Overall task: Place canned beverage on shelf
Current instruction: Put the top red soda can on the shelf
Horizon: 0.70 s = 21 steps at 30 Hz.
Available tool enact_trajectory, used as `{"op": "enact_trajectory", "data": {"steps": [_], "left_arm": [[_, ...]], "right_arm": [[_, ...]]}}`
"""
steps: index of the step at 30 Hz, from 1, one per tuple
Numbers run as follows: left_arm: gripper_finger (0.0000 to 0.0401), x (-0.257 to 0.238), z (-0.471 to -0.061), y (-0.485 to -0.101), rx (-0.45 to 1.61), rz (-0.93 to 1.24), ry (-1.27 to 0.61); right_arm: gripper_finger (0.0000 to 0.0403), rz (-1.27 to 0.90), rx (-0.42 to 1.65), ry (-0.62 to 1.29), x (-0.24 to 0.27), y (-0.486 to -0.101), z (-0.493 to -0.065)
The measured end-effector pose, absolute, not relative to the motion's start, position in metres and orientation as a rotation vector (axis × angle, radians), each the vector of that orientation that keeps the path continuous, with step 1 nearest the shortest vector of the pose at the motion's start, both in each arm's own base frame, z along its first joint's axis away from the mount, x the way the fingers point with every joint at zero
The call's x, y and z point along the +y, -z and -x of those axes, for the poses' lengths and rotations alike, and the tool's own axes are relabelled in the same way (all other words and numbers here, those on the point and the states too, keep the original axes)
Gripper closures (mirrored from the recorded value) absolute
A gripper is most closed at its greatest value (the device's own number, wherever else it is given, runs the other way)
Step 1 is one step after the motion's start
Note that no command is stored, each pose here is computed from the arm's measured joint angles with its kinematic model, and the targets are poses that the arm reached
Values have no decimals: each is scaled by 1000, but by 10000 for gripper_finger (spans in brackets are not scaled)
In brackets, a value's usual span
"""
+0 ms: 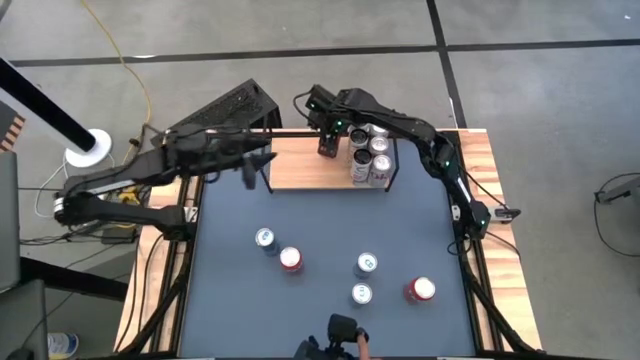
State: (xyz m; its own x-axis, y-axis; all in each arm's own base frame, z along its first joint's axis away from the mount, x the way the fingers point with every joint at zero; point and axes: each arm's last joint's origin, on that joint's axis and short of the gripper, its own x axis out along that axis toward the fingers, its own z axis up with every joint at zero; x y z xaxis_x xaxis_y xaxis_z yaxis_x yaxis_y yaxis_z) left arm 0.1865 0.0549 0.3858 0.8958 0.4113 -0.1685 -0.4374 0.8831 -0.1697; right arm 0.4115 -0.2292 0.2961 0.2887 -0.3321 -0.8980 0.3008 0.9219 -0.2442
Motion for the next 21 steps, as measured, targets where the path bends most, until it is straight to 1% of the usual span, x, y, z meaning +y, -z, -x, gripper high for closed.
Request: {"op": "enact_trajectory", "data": {"steps": [5, 6, 12, 16, 21], "left_arm": [[372, 33, -172, -383, 202, 255, -358], [385, 29, -172, -381, 222, 252, -340], [390, 15, -185, -373, 289, 218, -282], [390, 15, -195, -369, 307, 213, -282], [390, 15, -196, -371, 281, 215, -275]], "right_arm": [[106, 16, 1207, 436, -233, -296, -409], [106, 11, 1206, 440, -233, -296, -409], [106, -17, 1243, 425, -230, -294, -406], [106, 19, 1247, 404, -230, -294, -407], [106, 91, 1249, 472, -229, -296, -410]]}}
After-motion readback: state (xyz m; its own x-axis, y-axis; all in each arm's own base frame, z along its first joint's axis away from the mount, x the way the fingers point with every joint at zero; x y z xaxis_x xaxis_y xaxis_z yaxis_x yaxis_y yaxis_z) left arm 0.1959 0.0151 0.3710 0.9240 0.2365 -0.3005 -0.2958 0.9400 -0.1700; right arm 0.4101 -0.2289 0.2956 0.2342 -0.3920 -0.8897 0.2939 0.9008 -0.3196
